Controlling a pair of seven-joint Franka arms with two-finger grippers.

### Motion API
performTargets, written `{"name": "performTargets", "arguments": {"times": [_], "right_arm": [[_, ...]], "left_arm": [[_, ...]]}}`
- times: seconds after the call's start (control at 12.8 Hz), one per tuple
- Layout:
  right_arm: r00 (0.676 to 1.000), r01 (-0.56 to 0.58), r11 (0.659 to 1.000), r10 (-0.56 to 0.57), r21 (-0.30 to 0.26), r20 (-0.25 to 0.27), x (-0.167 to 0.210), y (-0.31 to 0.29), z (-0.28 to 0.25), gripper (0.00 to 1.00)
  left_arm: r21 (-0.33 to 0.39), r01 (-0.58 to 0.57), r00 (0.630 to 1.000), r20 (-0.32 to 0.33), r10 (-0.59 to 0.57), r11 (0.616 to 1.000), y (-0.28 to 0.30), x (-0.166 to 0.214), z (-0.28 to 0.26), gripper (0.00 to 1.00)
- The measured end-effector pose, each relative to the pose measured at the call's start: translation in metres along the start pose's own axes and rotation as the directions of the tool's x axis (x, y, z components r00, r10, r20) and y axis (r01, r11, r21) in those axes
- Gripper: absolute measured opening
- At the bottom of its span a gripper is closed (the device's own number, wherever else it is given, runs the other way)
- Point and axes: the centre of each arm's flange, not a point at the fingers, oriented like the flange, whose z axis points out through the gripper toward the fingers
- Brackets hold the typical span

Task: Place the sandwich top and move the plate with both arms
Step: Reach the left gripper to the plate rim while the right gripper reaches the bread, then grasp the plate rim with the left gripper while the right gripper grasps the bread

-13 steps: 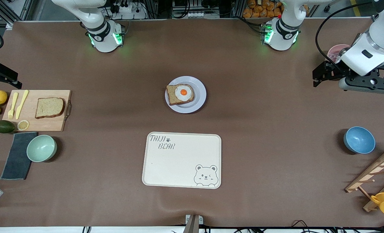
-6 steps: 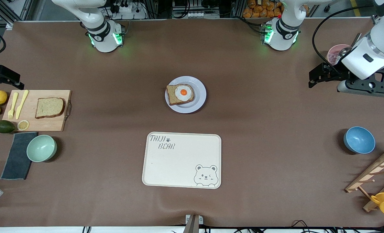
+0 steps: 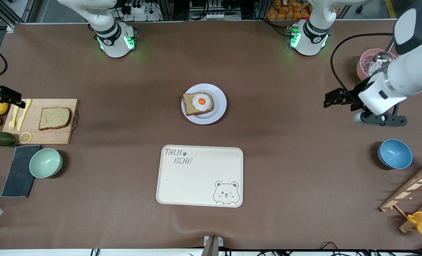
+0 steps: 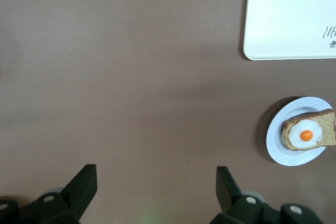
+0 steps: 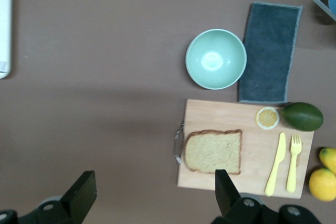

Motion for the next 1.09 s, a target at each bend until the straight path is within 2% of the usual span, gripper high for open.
{"name": "performTargets", "arguments": {"times": [0.23,0.54,0.78,0.93,1.01,1.09], "right_arm": [[1.000,0.027,0.999,-0.027,0.032,0.012,-0.021,0.042,0.051,1.00],[0.998,0.047,0.997,-0.049,0.062,0.045,-0.030,0.081,0.117,1.00],[0.996,0.088,0.993,-0.089,0.081,0.011,-0.047,0.121,0.169,1.00],[0.995,0.094,0.987,-0.096,0.130,0.007,-0.060,0.138,0.207,0.96],[0.995,0.096,0.983,-0.098,0.153,0.005,-0.065,0.145,0.225,0.85],[0.995,0.097,0.982,-0.099,0.165,0.005,-0.069,0.152,0.240,0.80]], "left_arm": [[-0.181,0.031,0.996,0.085,-0.016,0.983,0.017,0.024,0.063,1.00],[-0.248,0.024,0.987,0.161,0.017,0.968,0.066,0.049,0.166,1.00],[-0.347,0.002,0.986,0.157,0.056,0.938,0.075,0.048,0.202,1.00],[-0.417,-0.008,0.989,0.132,0.069,0.909,0.071,0.041,0.230,1.00],[-0.432,-0.003,0.988,0.138,0.070,0.902,0.073,0.035,0.246,1.00],[-0.439,0.003,0.986,0.152,0.071,0.898,0.079,0.029,0.261,1.00]]}}
